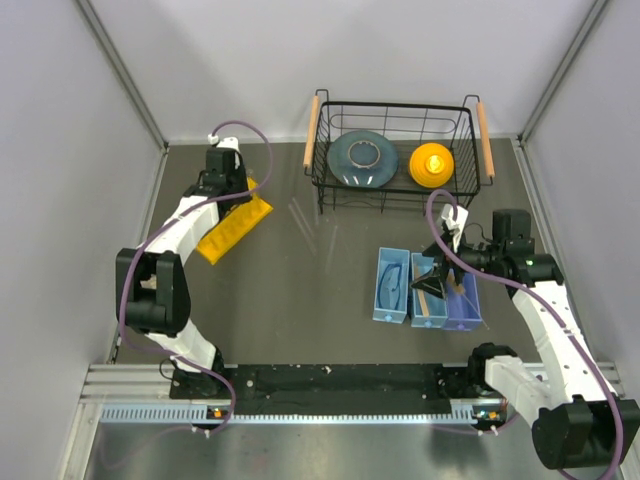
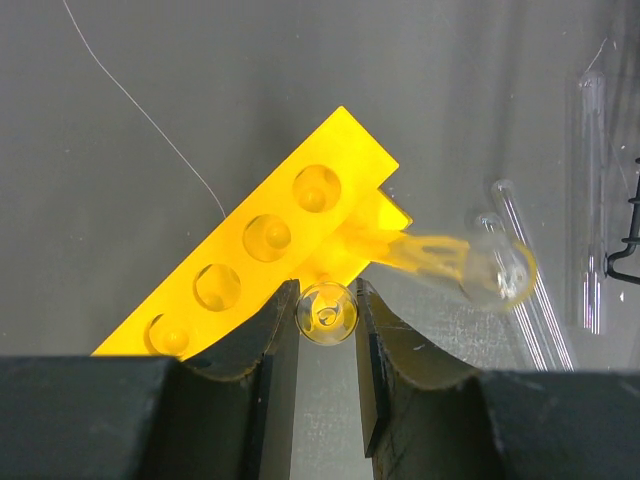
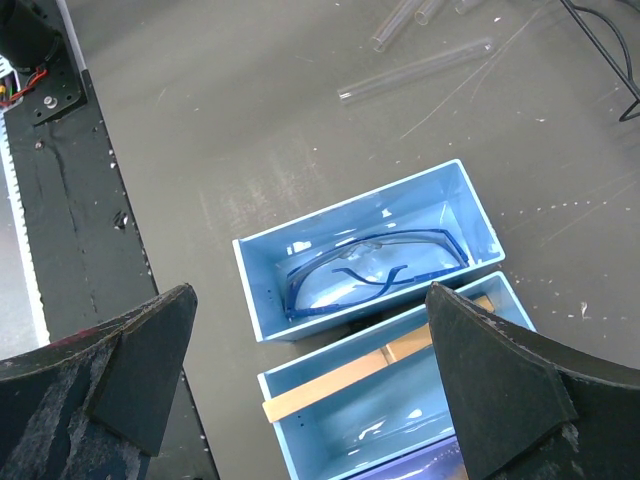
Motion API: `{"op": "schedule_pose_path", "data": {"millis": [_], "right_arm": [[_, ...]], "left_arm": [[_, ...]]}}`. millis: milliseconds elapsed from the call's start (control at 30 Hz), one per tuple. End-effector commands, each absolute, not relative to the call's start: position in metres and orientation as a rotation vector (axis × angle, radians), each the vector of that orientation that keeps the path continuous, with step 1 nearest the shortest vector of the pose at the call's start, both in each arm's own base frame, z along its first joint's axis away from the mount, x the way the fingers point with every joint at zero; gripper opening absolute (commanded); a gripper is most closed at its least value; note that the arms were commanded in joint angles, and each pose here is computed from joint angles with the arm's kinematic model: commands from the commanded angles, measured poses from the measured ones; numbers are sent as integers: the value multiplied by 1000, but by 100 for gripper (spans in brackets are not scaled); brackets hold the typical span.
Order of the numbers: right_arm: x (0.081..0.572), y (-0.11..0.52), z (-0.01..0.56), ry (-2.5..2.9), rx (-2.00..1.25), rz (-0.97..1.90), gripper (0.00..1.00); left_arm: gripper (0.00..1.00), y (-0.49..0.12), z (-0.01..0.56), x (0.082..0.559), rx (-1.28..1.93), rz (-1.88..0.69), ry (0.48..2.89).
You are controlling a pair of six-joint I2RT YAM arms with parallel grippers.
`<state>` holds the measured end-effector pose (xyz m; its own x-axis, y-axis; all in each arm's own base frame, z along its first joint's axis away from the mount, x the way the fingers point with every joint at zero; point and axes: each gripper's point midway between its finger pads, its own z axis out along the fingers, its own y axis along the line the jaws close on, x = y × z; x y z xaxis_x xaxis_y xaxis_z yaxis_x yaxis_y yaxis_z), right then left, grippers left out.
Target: Organize the chemistry lab equipment
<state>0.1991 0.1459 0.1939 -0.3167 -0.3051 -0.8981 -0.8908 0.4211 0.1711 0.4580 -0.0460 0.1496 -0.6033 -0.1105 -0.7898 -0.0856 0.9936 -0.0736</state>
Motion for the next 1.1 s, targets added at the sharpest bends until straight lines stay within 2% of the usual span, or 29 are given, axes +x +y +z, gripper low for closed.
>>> {"op": "schedule_pose_path", "data": {"millis": [0, 233, 567, 667, 700, 767, 800, 933, 1067], "right_arm": [[205, 144, 196, 1797, -1042, 849, 99], [206, 144, 196, 1799, -1042, 843, 99], [206, 142, 194, 1804, -1040, 834, 99], [205, 143, 196, 1795, -1046, 829, 99], [205, 143, 196, 1790, -1048, 827, 99], [203, 143, 198, 1778, -1055, 824, 99], [203, 143, 197, 1774, -1059, 826, 99], [203, 142, 196, 1763, -1067, 815, 99], [203, 142, 196, 1758, -1062, 826, 99]], "left_arm": [[27, -46, 161, 467, -154, -64, 2163], [41, -47, 166, 463, -155, -71, 2157], [47, -44, 190, 450, -165, -77, 2121], [58, -39, 217, 432, -190, -76, 2078], [66, -38, 219, 424, -200, -72, 2083], [73, -35, 237, 406, -209, -81, 2035], [81, -34, 242, 399, -214, -82, 2022], [99, -29, 265, 361, -243, -113, 1944], [99, -43, 283, 318, -189, -240, 1873]]}}
